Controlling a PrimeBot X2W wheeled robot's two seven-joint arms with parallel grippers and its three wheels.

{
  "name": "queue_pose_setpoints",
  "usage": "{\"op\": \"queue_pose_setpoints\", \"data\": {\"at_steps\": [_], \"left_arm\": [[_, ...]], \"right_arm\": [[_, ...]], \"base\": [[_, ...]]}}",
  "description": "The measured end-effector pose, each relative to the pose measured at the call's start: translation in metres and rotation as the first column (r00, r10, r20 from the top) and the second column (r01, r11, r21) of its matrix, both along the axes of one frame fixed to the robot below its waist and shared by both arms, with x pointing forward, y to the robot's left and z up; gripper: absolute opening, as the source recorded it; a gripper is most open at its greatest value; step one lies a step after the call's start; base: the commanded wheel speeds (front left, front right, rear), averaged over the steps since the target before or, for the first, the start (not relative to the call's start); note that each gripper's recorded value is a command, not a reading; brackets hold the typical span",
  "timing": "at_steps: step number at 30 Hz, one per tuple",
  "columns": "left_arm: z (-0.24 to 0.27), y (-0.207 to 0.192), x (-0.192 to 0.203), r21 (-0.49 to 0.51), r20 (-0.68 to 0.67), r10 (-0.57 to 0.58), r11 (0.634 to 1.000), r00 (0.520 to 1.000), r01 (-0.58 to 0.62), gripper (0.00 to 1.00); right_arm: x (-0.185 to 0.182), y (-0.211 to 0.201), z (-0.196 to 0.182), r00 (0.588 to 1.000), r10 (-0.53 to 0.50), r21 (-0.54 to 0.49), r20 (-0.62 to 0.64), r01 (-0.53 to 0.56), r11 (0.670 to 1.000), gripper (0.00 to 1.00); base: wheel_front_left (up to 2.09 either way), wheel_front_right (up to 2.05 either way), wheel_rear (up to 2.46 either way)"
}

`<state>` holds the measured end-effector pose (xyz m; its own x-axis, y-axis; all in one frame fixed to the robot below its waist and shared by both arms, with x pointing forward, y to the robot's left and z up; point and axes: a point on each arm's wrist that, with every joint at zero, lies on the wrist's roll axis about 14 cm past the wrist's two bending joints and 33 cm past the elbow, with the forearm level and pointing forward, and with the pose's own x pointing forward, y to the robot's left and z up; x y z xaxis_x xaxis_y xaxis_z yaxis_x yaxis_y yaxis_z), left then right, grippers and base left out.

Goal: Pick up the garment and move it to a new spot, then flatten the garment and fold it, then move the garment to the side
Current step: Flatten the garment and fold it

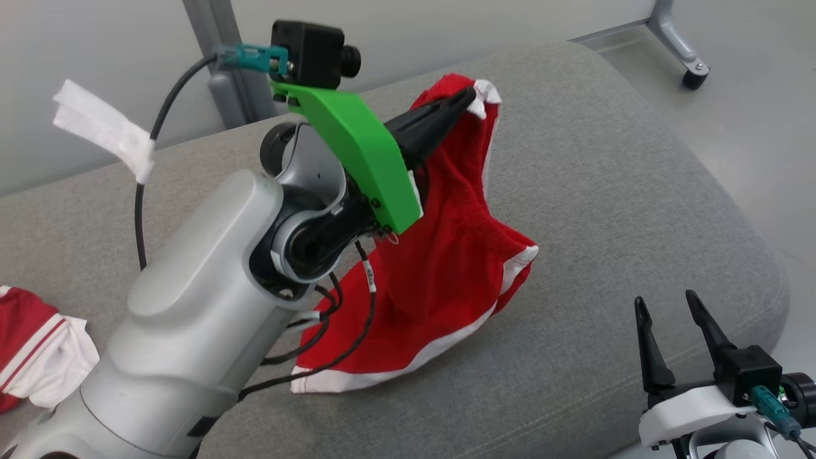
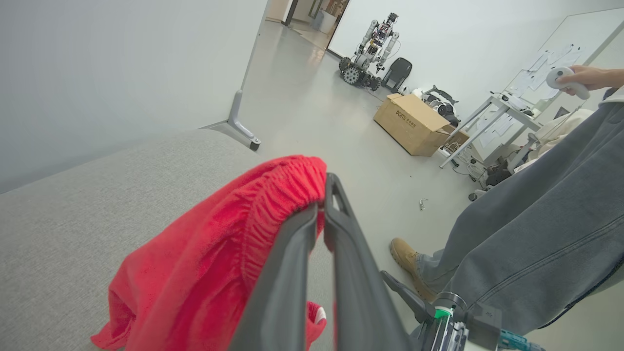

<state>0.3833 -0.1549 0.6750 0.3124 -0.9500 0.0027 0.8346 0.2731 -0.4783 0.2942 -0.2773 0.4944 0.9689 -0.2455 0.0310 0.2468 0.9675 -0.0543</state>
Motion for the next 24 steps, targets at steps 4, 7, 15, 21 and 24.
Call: {"op": "queue_pose_setpoints", "data": {"at_steps": [4, 7, 15, 21, 24], "left_arm": [[0.026, -0.018, -0.001, -0.028, 0.013, -0.041, 0.999, 0.999, 0.042, 0.0], [0.042, -0.027, -0.004, -0.048, 0.035, -0.065, 0.997, 0.997, 0.067, 0.0], [0.015, -0.006, 0.017, 0.017, -0.022, -0.003, 1.0, 1.0, 0.004, 0.0], [-0.106, 0.067, 0.03, 0.266, -0.232, 0.156, 0.959, 0.96, -0.092, 0.0], [-0.156, 0.112, 0.027, 0.365, -0.325, 0.26, 0.921, 0.909, -0.133, 0.0]], "right_arm": [[-0.006, -0.008, 0.004, 0.999, -0.03, 0.0, 0.011, 0.03, 1.0, 1.0], [-0.011, -0.014, 0.004, 0.998, -0.054, 0.003, 0.014, 0.054, 0.999, 1.0], [-0.017, -0.019, -0.003, 0.997, -0.077, 0.011, -0.007, 0.077, 0.997, 1.0], [-0.009, -0.006, -0.01, 0.999, -0.034, 0.021, -0.028, 0.034, 0.999, 1.0], [-0.002, 0.0, -0.011, 0.999, -0.008, 0.023, -0.031, 0.009, 1.0, 1.0]], "base": [[0.0, 0.0, 0.0], [0.0, 0.0, 0.0], [0.0, 0.0, 0.0], [0.0, 0.0, 0.0], [0.0, 0.0, 0.0]]}}
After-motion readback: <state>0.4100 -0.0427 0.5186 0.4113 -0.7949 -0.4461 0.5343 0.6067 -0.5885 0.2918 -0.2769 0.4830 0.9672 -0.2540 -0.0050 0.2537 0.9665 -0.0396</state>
